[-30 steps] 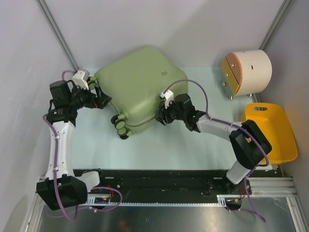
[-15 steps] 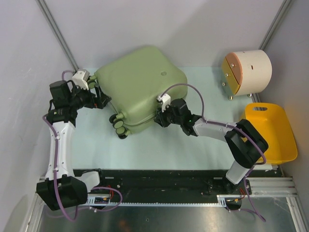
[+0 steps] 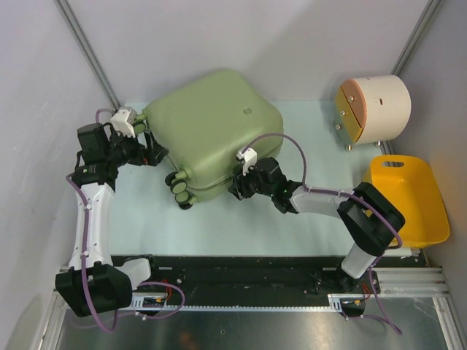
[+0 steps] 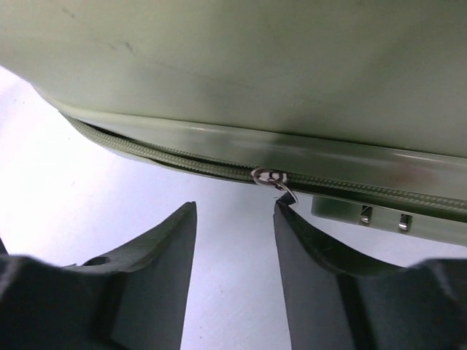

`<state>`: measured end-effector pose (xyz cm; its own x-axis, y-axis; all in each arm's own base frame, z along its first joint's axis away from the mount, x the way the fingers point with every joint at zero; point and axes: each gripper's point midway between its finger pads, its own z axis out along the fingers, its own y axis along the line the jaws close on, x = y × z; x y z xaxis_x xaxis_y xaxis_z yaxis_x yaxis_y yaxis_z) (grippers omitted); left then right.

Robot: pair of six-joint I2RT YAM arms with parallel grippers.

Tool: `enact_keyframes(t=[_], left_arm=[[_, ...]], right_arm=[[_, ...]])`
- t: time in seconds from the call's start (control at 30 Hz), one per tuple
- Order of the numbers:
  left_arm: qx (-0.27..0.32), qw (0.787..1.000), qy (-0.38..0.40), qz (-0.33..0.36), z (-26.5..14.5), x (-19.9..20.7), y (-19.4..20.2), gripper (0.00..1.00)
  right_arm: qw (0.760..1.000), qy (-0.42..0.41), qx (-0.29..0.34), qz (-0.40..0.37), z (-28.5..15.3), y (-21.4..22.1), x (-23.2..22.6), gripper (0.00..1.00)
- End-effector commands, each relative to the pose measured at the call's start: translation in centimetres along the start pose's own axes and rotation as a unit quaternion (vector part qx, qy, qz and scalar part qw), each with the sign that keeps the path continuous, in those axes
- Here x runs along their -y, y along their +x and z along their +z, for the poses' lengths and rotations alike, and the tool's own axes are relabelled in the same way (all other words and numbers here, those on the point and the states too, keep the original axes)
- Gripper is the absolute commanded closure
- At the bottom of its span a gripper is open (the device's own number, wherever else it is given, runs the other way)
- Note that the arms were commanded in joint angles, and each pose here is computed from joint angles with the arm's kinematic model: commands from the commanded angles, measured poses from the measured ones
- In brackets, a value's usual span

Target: Open, take out, and arrange the luggage

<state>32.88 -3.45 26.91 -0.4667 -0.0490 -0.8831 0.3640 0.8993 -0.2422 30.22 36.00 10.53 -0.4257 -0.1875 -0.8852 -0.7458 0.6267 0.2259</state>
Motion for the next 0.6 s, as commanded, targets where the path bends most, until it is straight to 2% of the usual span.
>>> enact_keyframes(t=[0.0,0.2,0.33,0.57], left_arm=[[0.012,0.999,0.007,0.034,-0.3,0.4,-0.6,0.0],[0.016,0.999,0.014,0.042,-0.5,0.7,-0.6,0.0],[0.014,0.999,0.028,0.04,-0.4,1.2,-0.5,0.0],[0.016,0.999,0.032,0.037,-0.4,1.4,-0.8,0.0]], right_arm=[[0.998,0.022,0.055,0.001,-0.8,-3.5,0.9,0.47],[0.998,-0.017,0.057,-0.024,-3.4,-5.0,0.7,0.5],[0.993,-0.045,0.062,-0.086,-4.4,-4.8,0.9,0.48],[0.992,-0.027,0.093,-0.075,-3.1,-5.6,3.5,0.53]])
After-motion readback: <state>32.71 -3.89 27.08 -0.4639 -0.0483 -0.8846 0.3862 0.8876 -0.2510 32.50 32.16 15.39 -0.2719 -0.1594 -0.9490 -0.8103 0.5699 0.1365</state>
